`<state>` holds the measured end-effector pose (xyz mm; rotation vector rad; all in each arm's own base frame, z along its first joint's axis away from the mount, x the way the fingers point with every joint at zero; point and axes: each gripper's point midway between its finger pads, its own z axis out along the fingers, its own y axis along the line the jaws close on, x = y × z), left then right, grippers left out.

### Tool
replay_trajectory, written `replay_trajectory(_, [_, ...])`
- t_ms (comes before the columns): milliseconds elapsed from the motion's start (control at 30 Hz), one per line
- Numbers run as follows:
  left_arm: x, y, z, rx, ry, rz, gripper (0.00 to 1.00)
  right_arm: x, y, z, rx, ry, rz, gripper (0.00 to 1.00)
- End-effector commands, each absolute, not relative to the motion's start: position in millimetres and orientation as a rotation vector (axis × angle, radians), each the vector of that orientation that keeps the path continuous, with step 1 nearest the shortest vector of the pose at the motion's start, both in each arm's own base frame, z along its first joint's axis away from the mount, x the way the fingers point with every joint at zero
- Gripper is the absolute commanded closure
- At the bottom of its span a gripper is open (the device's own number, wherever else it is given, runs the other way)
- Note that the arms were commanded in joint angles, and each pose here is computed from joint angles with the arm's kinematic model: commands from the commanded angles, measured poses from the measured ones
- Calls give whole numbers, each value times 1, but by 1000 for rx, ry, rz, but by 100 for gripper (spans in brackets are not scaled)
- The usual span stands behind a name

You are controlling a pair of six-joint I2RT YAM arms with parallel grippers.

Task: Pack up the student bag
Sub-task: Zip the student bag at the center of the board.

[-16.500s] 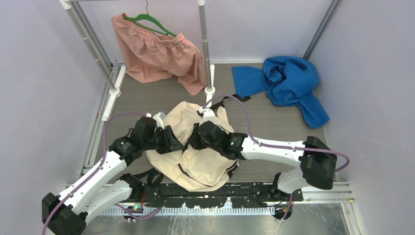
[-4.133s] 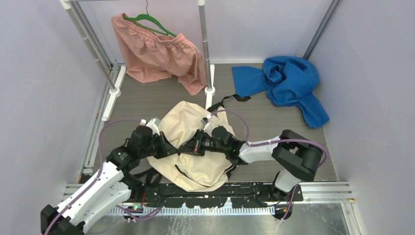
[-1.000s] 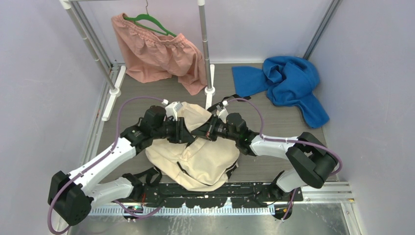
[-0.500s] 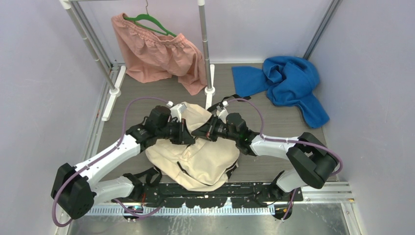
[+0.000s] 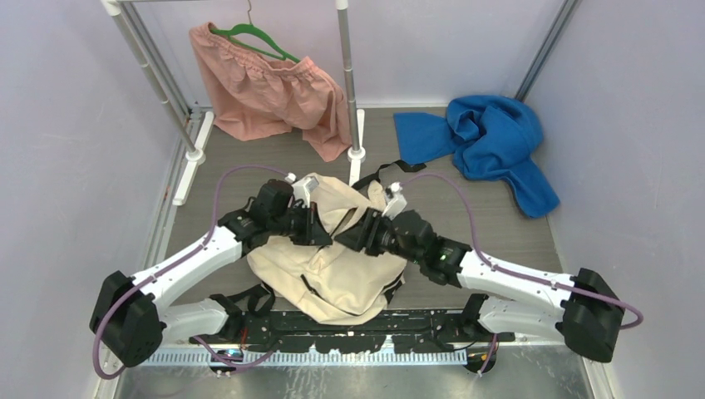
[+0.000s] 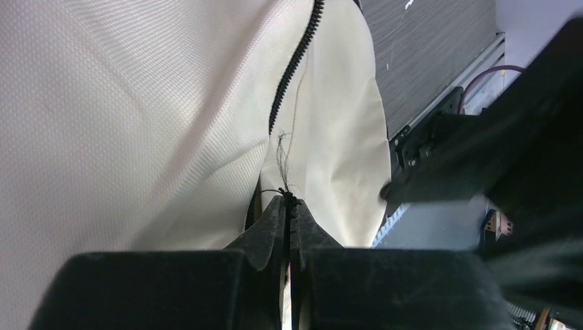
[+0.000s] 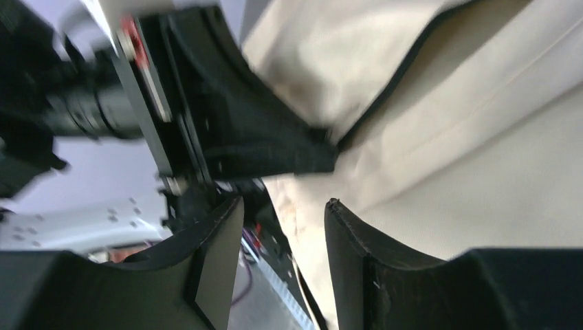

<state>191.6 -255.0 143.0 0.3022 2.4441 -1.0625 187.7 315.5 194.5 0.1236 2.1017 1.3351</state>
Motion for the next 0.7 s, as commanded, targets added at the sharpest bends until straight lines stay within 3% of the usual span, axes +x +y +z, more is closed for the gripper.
replay_trajectory(0, [209, -273, 168, 317, 2346, -1129, 100, 163, 326, 156, -2, 2180, 1152, 46])
replay_trajectory(333, [209, -286, 170, 328, 2359, -1204, 100, 146, 368, 132, -216, 2215, 965, 46])
replay_trajectory(400, [210, -287, 171, 327, 2358, -1206, 100, 147, 371, 125, -208, 2233, 949, 56])
replay_trajectory(500, [211, -288, 171, 322, 2358, -1205, 100, 145, 373, 120, -207, 2241, 957, 92])
replay_trajectory(533, [213, -287, 171, 316, 2358, -1199, 100, 143, 372, 120, -208, 2240, 964, 98])
replay_trajectory(667, [220, -288, 170, 301, 2361, -1173, 100, 135, 369, 116, -238, 2240, 968, 99])
